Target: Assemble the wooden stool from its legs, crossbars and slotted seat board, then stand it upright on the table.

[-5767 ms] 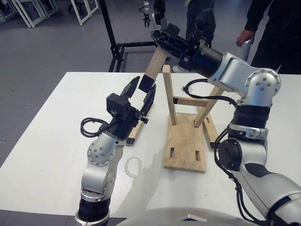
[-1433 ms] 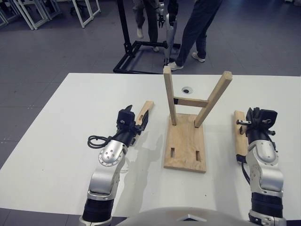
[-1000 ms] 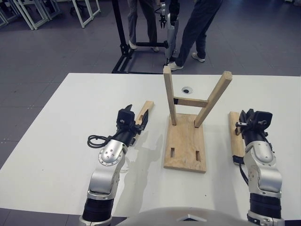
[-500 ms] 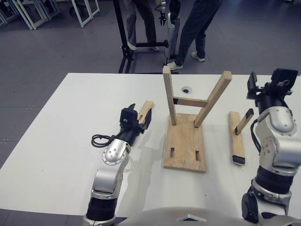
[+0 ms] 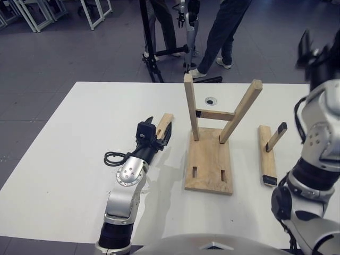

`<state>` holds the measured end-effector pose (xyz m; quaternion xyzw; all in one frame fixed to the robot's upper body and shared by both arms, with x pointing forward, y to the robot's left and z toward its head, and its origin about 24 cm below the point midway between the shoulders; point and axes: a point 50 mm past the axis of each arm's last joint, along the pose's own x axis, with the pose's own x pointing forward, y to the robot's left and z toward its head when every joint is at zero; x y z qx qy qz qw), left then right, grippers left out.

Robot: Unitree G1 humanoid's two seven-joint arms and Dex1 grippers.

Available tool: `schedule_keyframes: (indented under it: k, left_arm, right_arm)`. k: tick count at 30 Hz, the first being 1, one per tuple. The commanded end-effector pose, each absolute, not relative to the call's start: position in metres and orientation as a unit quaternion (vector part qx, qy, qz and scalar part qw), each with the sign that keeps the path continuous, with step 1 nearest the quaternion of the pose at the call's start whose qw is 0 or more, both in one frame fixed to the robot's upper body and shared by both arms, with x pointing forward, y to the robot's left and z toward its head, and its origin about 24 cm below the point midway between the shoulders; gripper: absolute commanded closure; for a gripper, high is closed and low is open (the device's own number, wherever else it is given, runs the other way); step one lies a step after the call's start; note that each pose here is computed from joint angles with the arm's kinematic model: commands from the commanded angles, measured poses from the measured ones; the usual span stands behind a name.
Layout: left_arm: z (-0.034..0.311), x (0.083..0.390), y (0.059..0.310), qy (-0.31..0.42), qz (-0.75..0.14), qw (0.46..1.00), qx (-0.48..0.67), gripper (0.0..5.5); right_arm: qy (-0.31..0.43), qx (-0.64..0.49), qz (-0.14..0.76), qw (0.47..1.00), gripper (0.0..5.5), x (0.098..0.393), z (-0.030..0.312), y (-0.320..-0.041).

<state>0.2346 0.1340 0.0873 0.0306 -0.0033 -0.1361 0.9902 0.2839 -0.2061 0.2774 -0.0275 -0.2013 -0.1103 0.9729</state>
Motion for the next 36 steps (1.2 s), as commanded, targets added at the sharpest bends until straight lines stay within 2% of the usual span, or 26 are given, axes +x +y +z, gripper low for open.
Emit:
schedule_keyframes:
  k: [1, 3, 5, 7, 12, 17, 21, 23, 25, 28, 31, 34, 36]
  left_arm:
    - [0.091, 0.237, 0.134, -0.008, -0.138, 0.990, 0.036, 2.10]
    - [0.092, 0.239, 0.134, -0.011, -0.137, 0.990, 0.035, 2.10]
    - [0.092, 0.239, 0.135, -0.012, -0.134, 0.990, 0.034, 2.10]
    - [0.091, 0.238, 0.134, -0.010, -0.130, 0.991, 0.030, 2.10]
    - [0.090, 0.235, 0.128, -0.009, -0.128, 0.991, 0.021, 2.10]
    - [0.088, 0.232, 0.127, -0.005, -0.126, 0.992, 0.019, 2.10]
    - [0.087, 0.230, 0.128, -0.002, -0.128, 0.992, 0.019, 2.10]
    - [0.087, 0.229, 0.128, 0.000, -0.128, 0.992, 0.021, 2.10]
    - [0.087, 0.227, 0.131, 0.001, -0.125, 0.992, 0.024, 2.10]
    - [0.086, 0.223, 0.133, 0.003, -0.114, 0.993, 0.024, 2.10]
    - [0.085, 0.223, 0.128, 0.004, -0.124, 0.992, 0.024, 2.10]
    - [0.086, 0.224, 0.127, 0.003, -0.133, 0.991, 0.028, 2.10]
    - [0.086, 0.224, 0.129, 0.004, -0.134, 0.990, 0.030, 2.10]
  right_arm:
    - [-0.009, -0.038, -0.134, 0.990, 2.06, 0.284, 0.169, -0.221]
    - [0.123, -0.033, -0.157, 0.979, 2.06, 0.260, 0.087, -0.234]
    - [0.165, -0.022, -0.164, 0.972, 2.06, 0.242, 0.056, -0.234]
    - [0.139, -0.015, -0.158, 0.978, 2.06, 0.246, 0.062, -0.229]
    - [0.057, -0.013, -0.152, 0.987, 2.06, 0.264, 0.105, -0.227]
    - [-0.047, -0.027, -0.143, 0.988, 2.06, 0.270, 0.166, -0.222]
    - [-0.138, -0.028, -0.138, 0.980, 2.06, 0.262, 0.213, -0.215]
    - [-0.114, -0.042, -0.137, 0.983, 2.06, 0.253, 0.212, -0.213]
    - [-0.052, -0.039, -0.136, 0.989, 2.06, 0.235, 0.201, -0.212]
    - [0.012, -0.046, -0.075, 0.996, 2.06, 0.209, 0.191, -0.197]
    - [0.105, -0.048, -0.005, 0.993, 1.40, 0.190, 0.157, -0.188]
    - [0.162, -0.044, -0.011, 0.986, 0.85, 0.169, 0.127, -0.186]
    - [0.170, -0.043, -0.021, 0.984, 0.35, 0.162, 0.120, -0.185]
